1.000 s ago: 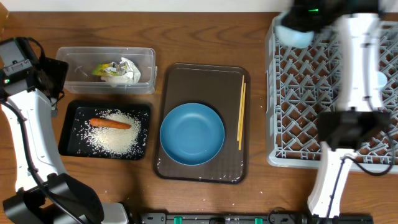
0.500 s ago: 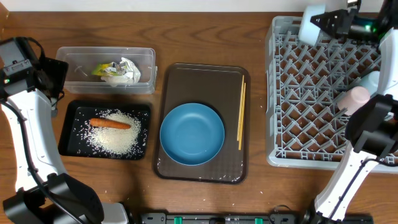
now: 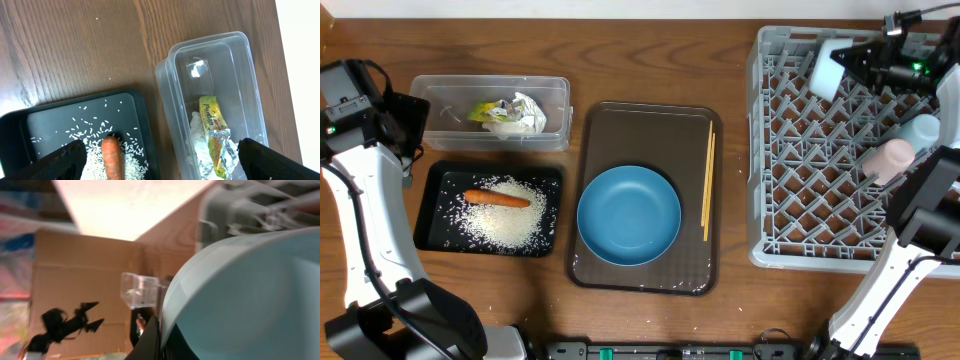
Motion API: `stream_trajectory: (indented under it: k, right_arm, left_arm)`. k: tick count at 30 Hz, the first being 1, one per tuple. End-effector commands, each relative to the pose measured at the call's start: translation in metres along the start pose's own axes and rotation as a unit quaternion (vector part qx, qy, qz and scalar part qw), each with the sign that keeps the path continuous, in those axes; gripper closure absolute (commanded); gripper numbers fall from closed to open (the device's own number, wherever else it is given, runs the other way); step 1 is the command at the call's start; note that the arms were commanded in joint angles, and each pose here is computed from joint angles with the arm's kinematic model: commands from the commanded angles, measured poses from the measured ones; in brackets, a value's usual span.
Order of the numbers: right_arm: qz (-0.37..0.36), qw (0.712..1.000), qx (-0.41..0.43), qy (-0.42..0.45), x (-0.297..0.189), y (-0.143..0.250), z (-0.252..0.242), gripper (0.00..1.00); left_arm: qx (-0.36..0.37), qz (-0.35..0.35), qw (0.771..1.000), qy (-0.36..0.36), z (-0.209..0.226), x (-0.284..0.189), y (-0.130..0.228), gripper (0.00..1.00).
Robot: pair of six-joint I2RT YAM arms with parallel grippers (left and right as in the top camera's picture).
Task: Sort waste into correct bins and load items into the dishwasher rack
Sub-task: 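Carry the bowl into the rack and release it upside down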
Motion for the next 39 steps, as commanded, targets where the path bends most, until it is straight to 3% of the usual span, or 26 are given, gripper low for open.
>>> stream_trajectory:
  k: [1,7,14,19,26,33,39]
  right_arm:
    - [-0.004,0.997,0.023,0.067,-0.006,0.002,-0.023,0.98]
    - [-0.006,0.991,0.048,0.122,-0.017,0.005,-0.04,0.94]
    - [-0.029,0.978,0.081,0.191,-0.049,-0.002,-0.047,0.96]
    - [-0.034,0.954,0.096,0.282,-0.08,0.0,-0.048,0.96]
    - [-0.034,0.925,0.098,0.365,-0.105,0.004,-0.039,0.77]
    - [-0.038,0.937,0.082,0.338,-0.103,0.0,-0.015,0.99]
    - [-0.02,0.949,0.065,0.308,-0.089,0.005,0.009,0.97]
  left_arm:
    - [0.002,-0.008,1.0,0.002,-0.001,-0.003,-0.005,0.01]
    - [0.002,-0.008,1.0,0.002,-0.001,-0.003,-0.005,0.02]
    - [0.002,-0.008,1.0,0.002,-0.001,-0.003,-0.005,0.01]
    - [0.002,-0.008,1.0,0.002,-0.001,-0.003,-0.005,0.02]
    - [0.002,-0.008,1.0,0.002,-0.001,-0.003,-0.005,0.02]
    - [0.002,-0.008,1.0,0.002,-0.001,-0.003,-0.005,0.02]
    - [0.002,-0.008,1.0,0.002,-0.001,-0.003,-0.005,0.02]
Point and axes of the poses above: each gripper's point midway between its finger pads, its own x axis out along the fingers, its own z axis along the line the jaws close on, y = z × x, the point moved 2 cm from there along -x, back along the fingers, and after that the axes turned 3 degrees about -x, right-handed, at the moved point
